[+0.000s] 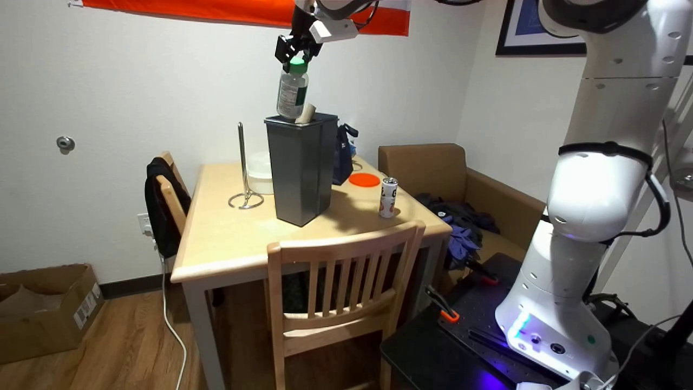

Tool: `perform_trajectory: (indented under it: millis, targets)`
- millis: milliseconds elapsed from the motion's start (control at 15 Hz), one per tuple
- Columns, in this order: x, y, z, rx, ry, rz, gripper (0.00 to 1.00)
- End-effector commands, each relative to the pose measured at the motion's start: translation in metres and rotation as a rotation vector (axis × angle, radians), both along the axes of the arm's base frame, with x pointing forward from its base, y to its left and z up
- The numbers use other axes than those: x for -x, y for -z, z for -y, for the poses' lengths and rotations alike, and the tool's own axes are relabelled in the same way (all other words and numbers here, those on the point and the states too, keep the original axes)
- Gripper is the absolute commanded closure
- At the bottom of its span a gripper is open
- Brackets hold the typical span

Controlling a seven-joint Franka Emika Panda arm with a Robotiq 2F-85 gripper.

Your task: Put the empty plastic bottle and can into the trash bin

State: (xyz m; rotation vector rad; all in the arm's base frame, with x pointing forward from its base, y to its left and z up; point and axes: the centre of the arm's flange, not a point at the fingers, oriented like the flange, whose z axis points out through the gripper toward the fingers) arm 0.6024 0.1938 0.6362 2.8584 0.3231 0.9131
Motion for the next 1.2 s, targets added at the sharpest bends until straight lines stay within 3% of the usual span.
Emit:
perform_trajectory:
  millis: [0, 400, 467, 533, 600, 667, 867, 1133]
  targets:
    - [-0.003, 0.007, 0.003, 0.017, 0.009, -0.063, 0.58]
    - [-0.007, 0.036, 0.007, 0.029, 0.031, -0.172, 0.58]
    - [-0.008, 0.039, 0.008, 0.025, 0.034, -0.186, 0.50]
    - [-0.010, 0.042, 0.009, 0.019, 0.039, -0.195, 0.19]
    - [-0.011, 0.043, 0.010, 0.011, 0.043, -0.197, 0.07]
    - [-0.012, 0.042, 0.012, 0.004, 0.050, -0.199, 0.02]
    - [-0.010, 0.026, 0.023, 0.013, 0.080, -0.161, 0.00]
    - [0.012, -0.025, 0.044, 0.018, 0.125, -0.071, 0.00]
